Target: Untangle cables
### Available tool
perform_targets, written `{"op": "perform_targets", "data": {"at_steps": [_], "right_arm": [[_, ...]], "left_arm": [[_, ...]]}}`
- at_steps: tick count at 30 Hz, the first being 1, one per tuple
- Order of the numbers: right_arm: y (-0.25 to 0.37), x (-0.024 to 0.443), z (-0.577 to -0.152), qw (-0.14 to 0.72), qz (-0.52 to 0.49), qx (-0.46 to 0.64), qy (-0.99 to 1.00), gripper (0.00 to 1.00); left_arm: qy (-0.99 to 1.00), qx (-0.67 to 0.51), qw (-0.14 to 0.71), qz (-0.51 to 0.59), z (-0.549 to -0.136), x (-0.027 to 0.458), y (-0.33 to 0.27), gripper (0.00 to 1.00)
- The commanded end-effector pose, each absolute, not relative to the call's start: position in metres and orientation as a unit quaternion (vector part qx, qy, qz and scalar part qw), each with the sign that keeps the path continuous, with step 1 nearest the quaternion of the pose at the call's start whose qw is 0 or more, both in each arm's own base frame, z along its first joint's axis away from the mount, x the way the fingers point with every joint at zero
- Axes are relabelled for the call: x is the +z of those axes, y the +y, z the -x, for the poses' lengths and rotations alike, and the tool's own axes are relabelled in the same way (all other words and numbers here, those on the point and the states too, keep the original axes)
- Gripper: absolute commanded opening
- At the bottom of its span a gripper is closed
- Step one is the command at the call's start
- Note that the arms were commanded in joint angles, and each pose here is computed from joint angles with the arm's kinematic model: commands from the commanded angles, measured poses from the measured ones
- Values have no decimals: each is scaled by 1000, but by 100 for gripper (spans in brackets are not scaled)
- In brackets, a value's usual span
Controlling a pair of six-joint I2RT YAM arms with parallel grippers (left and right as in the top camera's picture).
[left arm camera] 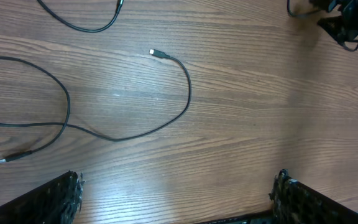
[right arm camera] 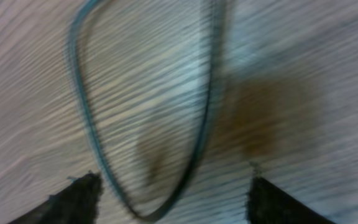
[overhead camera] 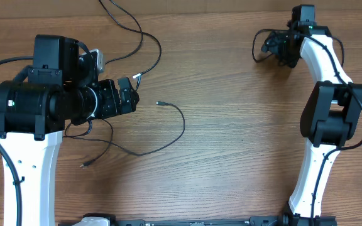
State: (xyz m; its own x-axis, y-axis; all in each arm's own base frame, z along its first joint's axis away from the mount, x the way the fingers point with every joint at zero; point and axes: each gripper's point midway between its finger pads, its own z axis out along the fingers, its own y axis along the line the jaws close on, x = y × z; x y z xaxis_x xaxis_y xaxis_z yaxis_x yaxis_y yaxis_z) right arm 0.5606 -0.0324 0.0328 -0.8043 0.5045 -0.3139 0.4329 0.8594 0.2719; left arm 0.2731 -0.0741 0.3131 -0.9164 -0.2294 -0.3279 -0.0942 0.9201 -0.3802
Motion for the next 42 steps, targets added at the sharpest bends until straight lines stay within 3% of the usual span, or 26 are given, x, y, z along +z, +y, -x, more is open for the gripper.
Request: {"op": "perform_targets", "data": {"at_steps": [1, 6, 13, 14, 21, 29, 37, 42], "right_arm": [[-43, 27, -558, 194, -288, 76, 935, 63], [-33, 22, -559, 192, -280, 106, 934, 48], [-28, 19, -552, 173, -280, 114, 938, 6], [-28, 18, -547, 164, -281, 112, 939, 4], [-45, 16, -521, 121, -201, 71, 970, 4], [-121, 17, -496, 100, -274, 26, 956, 4], [-161, 23, -506, 143, -310, 63, 938, 4], [-201, 25, -503, 166, -357, -2, 919, 4]], "left_arm": [[961, -179, 196, 75, -274, 318, -74, 100], [961, -179, 196, 75, -274, 318, -74, 99], [961, -179, 196, 75, -274, 318, -74, 100], [961, -179, 196, 75, -274, 318, -74, 100], [961, -179, 195, 75, -274, 317, -74, 100], [961, -179, 195, 75, -274, 318, -75, 99], [961, -179, 195, 75, -274, 318, -75, 100], [961, -179, 195, 75, -274, 318, -75, 100]]}}
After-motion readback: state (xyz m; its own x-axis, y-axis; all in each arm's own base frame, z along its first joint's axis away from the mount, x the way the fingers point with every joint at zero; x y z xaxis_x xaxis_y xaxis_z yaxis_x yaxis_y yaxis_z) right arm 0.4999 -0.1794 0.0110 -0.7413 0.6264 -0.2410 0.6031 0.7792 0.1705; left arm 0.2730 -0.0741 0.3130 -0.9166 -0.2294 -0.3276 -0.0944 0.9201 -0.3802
